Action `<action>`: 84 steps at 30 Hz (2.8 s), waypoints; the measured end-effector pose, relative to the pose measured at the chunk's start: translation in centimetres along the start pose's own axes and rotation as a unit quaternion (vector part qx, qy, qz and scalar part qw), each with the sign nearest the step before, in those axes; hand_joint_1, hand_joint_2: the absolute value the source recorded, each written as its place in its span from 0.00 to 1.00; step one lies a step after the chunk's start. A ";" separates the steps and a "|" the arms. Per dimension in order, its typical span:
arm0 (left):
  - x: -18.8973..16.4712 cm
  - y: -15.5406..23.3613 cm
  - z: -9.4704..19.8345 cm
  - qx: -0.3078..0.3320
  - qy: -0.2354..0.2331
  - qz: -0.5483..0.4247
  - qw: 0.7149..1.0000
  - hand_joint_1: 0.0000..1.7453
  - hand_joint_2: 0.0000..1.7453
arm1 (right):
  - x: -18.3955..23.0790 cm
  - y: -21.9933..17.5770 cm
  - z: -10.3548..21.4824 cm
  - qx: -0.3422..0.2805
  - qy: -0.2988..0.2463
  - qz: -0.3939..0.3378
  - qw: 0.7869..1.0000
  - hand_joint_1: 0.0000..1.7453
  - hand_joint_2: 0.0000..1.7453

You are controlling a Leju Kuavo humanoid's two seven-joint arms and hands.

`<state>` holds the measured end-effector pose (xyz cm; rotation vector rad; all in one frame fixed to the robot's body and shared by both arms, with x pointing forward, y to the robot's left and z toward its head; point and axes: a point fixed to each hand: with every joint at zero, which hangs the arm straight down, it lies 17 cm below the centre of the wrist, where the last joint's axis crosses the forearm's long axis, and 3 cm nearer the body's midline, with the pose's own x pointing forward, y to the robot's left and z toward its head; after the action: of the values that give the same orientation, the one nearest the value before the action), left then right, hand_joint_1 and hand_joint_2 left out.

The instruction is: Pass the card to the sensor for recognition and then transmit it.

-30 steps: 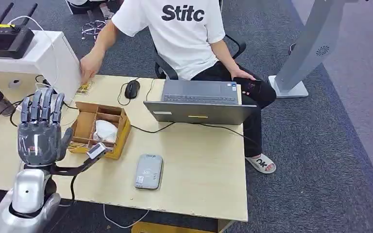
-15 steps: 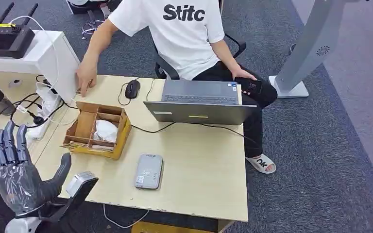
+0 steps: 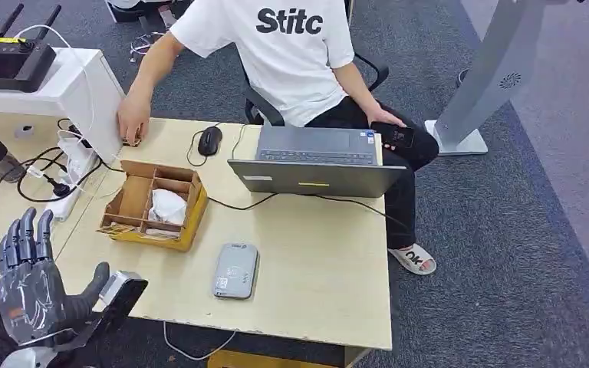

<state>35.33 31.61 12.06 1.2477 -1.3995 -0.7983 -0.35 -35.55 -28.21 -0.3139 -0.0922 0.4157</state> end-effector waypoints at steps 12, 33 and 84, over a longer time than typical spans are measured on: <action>-3.1 -3.4 -1.0 -0.089 -0.042 -0.046 0.994 0.00 1.00 | -0.1 -0.7 -0.2 -0.004 0.001 0.004 1.000 0.00 1.00; -7.0 -5.7 -3.4 -0.155 -0.120 -0.116 0.974 0.00 1.00 | 0.9 -2.3 -0.6 -0.006 -0.018 0.039 0.999 0.00 1.00; -4.2 -10.8 -7.1 -0.158 -0.144 -0.155 0.965 0.00 1.00 | 1.9 -2.9 -0.8 -0.002 -0.034 0.074 0.997 0.00 1.00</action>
<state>44.55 34.24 2.48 1.1440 -1.2496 -1.4091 2.62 -37.53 -28.04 -0.3126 -0.1365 0.5735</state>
